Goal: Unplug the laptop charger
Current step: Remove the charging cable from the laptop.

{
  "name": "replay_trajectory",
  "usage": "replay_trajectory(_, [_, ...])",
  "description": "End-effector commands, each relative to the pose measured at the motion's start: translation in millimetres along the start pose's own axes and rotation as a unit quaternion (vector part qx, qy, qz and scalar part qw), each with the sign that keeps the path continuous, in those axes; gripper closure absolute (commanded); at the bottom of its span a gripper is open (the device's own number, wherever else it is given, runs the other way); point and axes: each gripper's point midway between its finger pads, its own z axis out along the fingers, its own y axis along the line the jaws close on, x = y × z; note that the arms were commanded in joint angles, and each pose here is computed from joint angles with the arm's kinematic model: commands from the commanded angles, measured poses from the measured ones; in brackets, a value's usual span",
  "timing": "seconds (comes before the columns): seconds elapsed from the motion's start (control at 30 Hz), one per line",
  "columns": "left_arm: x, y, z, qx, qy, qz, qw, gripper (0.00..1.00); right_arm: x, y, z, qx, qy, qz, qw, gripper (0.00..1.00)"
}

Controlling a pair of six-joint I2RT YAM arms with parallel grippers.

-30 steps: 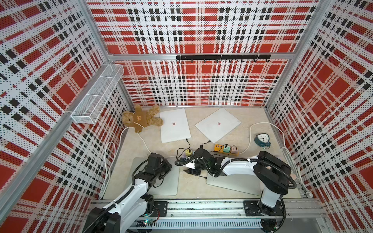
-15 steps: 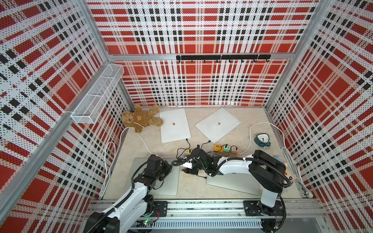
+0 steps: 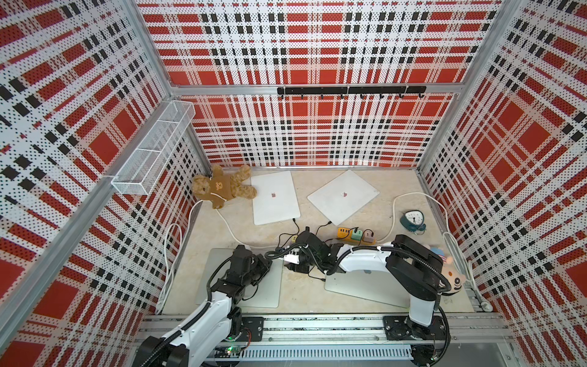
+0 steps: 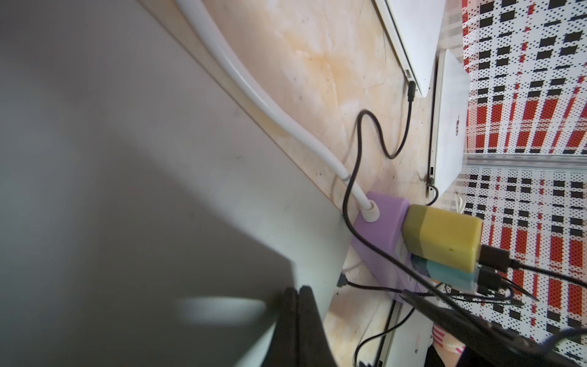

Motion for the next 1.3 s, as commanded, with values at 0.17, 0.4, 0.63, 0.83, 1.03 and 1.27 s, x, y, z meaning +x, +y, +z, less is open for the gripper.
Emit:
replay_trajectory(0.17, [6.1,17.0,-1.0,-0.022,0.005,-0.011,1.000,1.00,3.1,-2.3,11.2,0.007,0.032,-0.009,0.999,0.60])
replay_trajectory(0.4, [8.6,17.4,-0.6,-0.023,0.010,-0.008,1.000,1.00,3.3,-4.3,16.3,0.006,0.042,-0.005,0.999,0.68])
replay_trajectory(0.63, [9.6,18.1,-0.8,-0.025,0.010,-0.006,1.000,1.00,5.4,-4.4,20.7,0.005,0.049,-0.005,0.999,0.71])
replay_trajectory(0.83, [9.3,17.0,-1.4,-0.022,0.008,-0.005,1.000,1.00,8.2,-5.0,23.2,0.006,0.056,-0.005,0.998,0.72])
replay_trajectory(1.03, [9.9,17.4,-1.4,-0.022,0.008,-0.004,1.000,1.00,11.4,-4.7,26.8,0.003,0.064,-0.005,0.998,0.75])
replay_trajectory(1.27, [9.4,16.8,-1.9,-0.020,0.007,-0.005,1.000,1.00,12.5,-4.4,29.3,0.001,0.069,-0.004,0.998,0.77])
